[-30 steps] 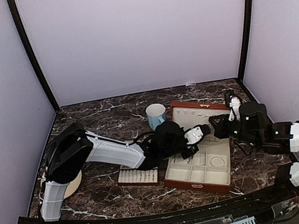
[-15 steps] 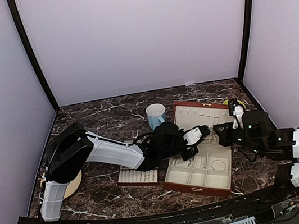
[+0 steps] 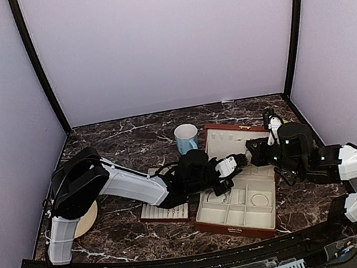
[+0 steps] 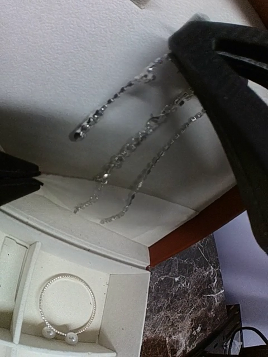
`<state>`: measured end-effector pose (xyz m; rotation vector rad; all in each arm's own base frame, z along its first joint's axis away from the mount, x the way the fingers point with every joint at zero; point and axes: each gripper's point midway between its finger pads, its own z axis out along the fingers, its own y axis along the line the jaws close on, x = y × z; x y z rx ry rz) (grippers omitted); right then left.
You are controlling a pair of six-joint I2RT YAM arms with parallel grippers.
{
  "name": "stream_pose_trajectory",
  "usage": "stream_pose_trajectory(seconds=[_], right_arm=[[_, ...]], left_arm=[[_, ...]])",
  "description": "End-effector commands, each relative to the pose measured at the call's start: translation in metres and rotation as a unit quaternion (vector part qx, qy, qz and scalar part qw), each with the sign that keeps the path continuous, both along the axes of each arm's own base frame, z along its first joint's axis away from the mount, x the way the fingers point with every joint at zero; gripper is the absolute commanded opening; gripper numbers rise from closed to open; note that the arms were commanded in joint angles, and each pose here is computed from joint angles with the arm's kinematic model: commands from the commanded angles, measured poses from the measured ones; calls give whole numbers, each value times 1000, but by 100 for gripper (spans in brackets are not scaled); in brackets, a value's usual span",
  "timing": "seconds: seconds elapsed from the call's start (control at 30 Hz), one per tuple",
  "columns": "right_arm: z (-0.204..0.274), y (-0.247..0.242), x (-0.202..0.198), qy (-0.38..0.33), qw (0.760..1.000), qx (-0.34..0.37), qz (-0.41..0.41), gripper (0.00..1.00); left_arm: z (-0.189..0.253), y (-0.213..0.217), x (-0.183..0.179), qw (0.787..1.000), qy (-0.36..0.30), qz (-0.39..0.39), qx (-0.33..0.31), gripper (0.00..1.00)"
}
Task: Organize the mixed jewelry
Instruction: Adjust the necklace in the compartment pouch.
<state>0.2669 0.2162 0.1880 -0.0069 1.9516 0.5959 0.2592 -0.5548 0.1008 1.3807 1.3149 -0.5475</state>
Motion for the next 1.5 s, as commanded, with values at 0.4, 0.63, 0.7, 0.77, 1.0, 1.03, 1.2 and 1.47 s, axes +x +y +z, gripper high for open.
stream_pose_trajectory(seconds=[0.4, 0.63, 0.7, 0.77, 1.0, 1.03, 1.2, 1.47], right_arm=[[-3, 10, 4, 3, 1000, 9, 2, 16], [4, 3, -1, 2, 1000, 12, 1, 31], [7, 4, -4, 2, 1000, 17, 10, 34], [11, 8, -8, 2, 999, 21, 27, 36], [-14, -4, -7, 69, 997, -34, -10, 34], [-18, -3, -7, 82, 996, -40, -13, 32], [-19, 2, -10, 118, 992, -43, -8, 32], [-14, 4, -18, 174, 984, -30, -16, 47]], left_arm=[[33, -2, -15, 999, 1, -27, -31, 0], [36, -3, -15, 999, 2, -27, -36, 0], [37, -3, -15, 999, 3, -27, -38, 0], [38, -4, -15, 999, 3, -27, -39, 0], [40, -4, -16, 999, 5, -26, -43, 0], [41, -4, -16, 999, 5, -26, -44, 0], [43, -3, -16, 999, 4, -27, -45, 0], [46, -2, -17, 998, 3, -29, -47, 0]])
